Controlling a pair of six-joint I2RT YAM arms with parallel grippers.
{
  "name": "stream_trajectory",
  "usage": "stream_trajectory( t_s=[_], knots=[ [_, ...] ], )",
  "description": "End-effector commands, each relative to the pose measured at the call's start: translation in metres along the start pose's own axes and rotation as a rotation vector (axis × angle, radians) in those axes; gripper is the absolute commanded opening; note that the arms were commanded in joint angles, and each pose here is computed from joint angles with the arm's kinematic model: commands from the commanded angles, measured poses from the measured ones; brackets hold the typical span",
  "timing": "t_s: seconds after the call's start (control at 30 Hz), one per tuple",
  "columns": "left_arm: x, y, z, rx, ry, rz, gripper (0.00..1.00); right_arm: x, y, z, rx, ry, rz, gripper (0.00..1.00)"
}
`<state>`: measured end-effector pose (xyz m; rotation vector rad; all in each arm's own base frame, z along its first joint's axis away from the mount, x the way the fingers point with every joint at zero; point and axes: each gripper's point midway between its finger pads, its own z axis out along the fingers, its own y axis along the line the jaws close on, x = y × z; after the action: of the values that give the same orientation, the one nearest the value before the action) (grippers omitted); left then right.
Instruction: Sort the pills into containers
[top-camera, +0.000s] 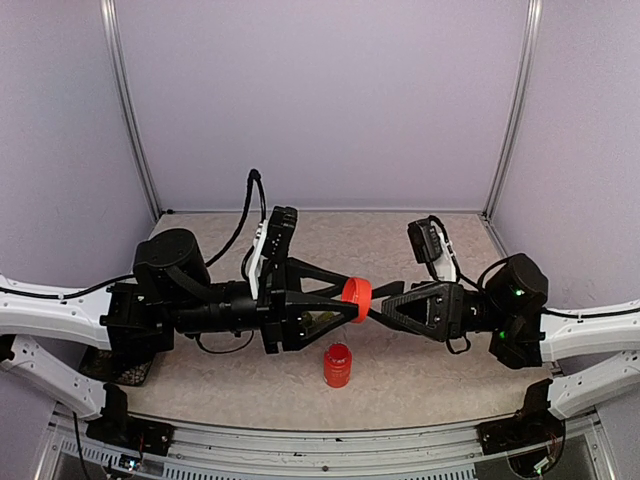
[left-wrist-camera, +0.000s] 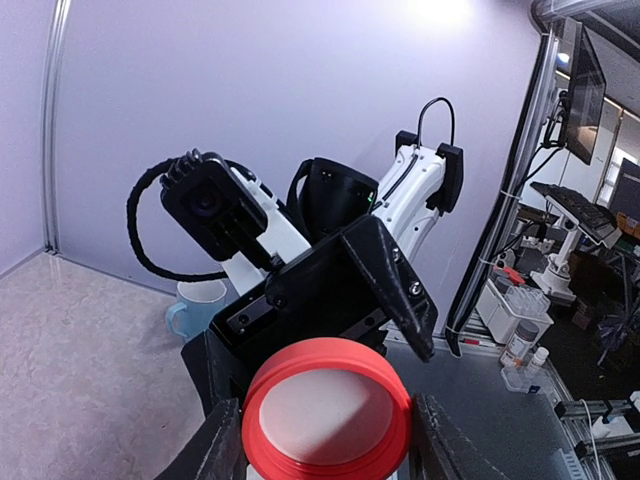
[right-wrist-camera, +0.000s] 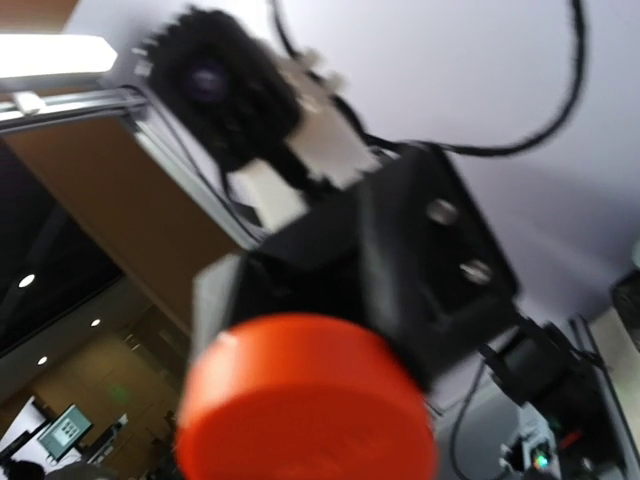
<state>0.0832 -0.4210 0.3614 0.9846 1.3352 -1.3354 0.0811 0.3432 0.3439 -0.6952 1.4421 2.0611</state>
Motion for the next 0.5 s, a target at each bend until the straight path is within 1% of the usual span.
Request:
stream_trajectory(
  t_s=[0.0,0.27,0.47],
  knots=[
    [-0.017,-0.014,0.002,0.057,-0.053,0.019,0.41,-0.017,0.029,0.004,-0.096,-0.022,-0.061,0.86],
    [-0.014,-0.017,0.007,0.073,-0.047,0.018,0.41,-0.016,0.023,0.009,-0.092,-0.009,-0.036,0.82],
    [-0.014,-0.016,0.007,0.07,-0.047,0.019,0.41,-0.016,0.019,0.01,-0.074,-0.009,-0.033,0.76]
  ],
)
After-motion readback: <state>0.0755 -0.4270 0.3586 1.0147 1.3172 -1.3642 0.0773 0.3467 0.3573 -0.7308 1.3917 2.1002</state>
